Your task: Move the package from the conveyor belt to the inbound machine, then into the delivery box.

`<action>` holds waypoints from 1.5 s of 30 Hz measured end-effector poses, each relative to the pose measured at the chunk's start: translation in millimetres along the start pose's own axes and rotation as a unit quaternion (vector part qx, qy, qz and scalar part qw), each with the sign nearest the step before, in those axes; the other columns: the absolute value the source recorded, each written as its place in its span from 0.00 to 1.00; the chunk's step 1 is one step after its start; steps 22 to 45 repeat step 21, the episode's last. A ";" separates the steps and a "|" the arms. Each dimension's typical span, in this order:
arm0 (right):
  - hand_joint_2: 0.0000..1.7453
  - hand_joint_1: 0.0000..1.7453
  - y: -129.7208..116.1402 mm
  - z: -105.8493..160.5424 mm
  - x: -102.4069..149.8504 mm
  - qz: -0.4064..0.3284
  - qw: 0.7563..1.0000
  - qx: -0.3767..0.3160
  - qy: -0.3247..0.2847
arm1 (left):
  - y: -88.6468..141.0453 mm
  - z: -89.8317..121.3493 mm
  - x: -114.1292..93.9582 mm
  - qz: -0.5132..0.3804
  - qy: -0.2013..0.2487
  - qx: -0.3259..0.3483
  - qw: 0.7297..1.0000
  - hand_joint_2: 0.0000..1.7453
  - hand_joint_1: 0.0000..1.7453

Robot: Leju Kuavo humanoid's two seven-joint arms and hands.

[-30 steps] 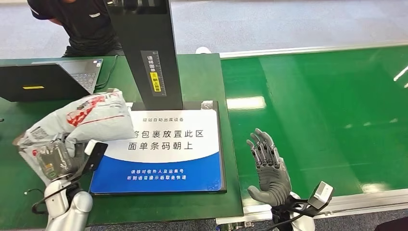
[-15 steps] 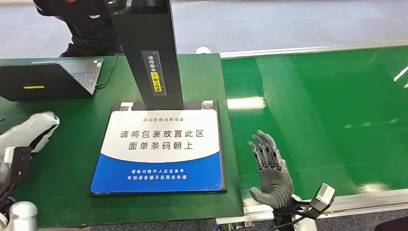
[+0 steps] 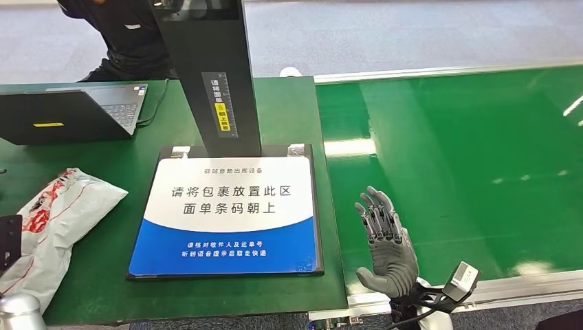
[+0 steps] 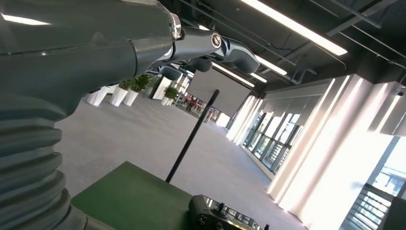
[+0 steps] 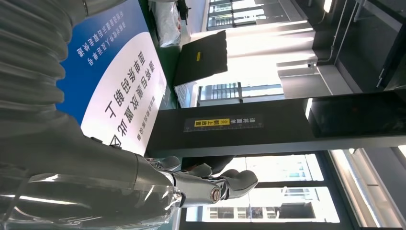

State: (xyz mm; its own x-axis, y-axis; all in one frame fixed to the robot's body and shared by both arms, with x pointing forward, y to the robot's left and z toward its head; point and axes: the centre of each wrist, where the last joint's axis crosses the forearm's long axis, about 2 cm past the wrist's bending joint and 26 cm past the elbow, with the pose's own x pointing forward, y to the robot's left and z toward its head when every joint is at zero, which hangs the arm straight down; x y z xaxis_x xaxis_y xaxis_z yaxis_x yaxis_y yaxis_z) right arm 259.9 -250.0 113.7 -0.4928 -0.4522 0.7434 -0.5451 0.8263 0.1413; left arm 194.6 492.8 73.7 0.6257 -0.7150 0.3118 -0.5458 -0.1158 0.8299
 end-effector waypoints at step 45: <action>1.00 0.00 -3.1 -7.7 -4.4 0.004 1.000 0.007 0.004 | -20.8 74.1 118.9 0.633 -0.164 -0.262 0.710 1.00 0.00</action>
